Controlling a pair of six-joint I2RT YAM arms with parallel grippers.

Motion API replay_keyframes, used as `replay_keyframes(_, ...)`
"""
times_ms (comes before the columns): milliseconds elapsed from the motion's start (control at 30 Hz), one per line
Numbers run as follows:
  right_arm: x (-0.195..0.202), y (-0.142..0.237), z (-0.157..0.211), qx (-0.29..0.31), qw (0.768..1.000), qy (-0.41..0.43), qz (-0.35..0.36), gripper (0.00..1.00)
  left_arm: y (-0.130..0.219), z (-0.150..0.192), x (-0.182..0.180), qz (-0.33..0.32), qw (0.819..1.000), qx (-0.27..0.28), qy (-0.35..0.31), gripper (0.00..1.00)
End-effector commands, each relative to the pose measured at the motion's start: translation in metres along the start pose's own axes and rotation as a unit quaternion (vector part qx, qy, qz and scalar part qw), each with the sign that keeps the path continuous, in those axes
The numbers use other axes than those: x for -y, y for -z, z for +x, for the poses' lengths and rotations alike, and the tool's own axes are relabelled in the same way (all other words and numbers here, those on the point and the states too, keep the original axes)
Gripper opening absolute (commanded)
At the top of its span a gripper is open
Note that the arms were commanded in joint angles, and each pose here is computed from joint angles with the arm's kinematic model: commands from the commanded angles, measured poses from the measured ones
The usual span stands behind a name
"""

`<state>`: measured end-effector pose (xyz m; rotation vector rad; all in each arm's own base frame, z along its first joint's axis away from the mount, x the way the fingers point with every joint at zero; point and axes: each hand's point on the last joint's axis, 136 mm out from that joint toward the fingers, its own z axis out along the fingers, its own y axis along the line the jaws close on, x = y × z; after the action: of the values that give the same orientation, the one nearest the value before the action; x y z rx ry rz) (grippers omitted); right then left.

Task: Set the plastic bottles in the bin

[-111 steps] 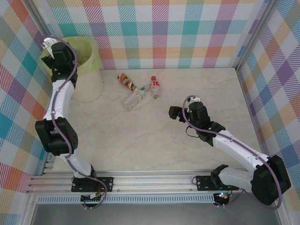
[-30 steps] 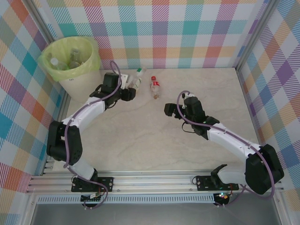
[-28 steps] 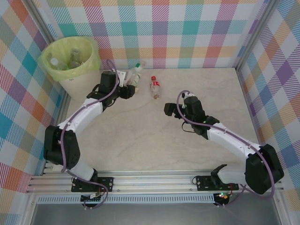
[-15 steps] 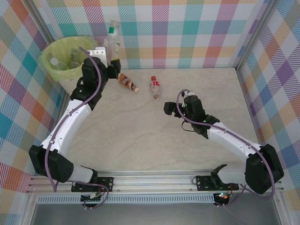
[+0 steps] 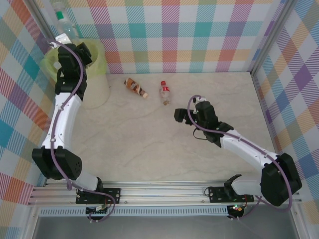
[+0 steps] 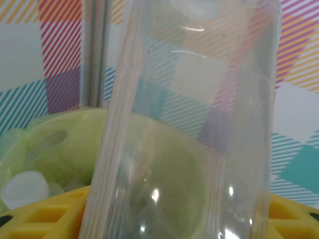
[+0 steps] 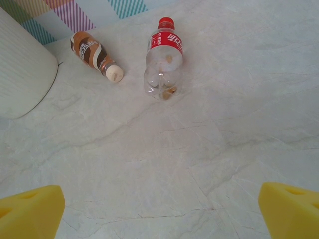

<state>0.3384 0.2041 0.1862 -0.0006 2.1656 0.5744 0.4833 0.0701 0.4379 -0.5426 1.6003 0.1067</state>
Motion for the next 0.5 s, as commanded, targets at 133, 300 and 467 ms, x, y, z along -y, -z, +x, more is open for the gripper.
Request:
replay_keyframes(133,0.001,0.013,-0.013,0.025,1.000,-0.002,0.002,1.00,-0.050,0.046,-0.006,-0.025,0.995,-0.092,0.036,0.55)
replay_keyframes(300,0.003,0.017,-0.011,0.024,1.000,-0.004,0.006,1.00,-0.076,0.071,0.010,-0.020,0.985,-0.166,0.048,0.81)
replay_keyframes(467,0.010,0.021,-0.010,0.032,0.999,-0.001,0.018,1.00,-0.074,0.064,0.026,-0.007,0.981,-0.188,0.048,0.93)
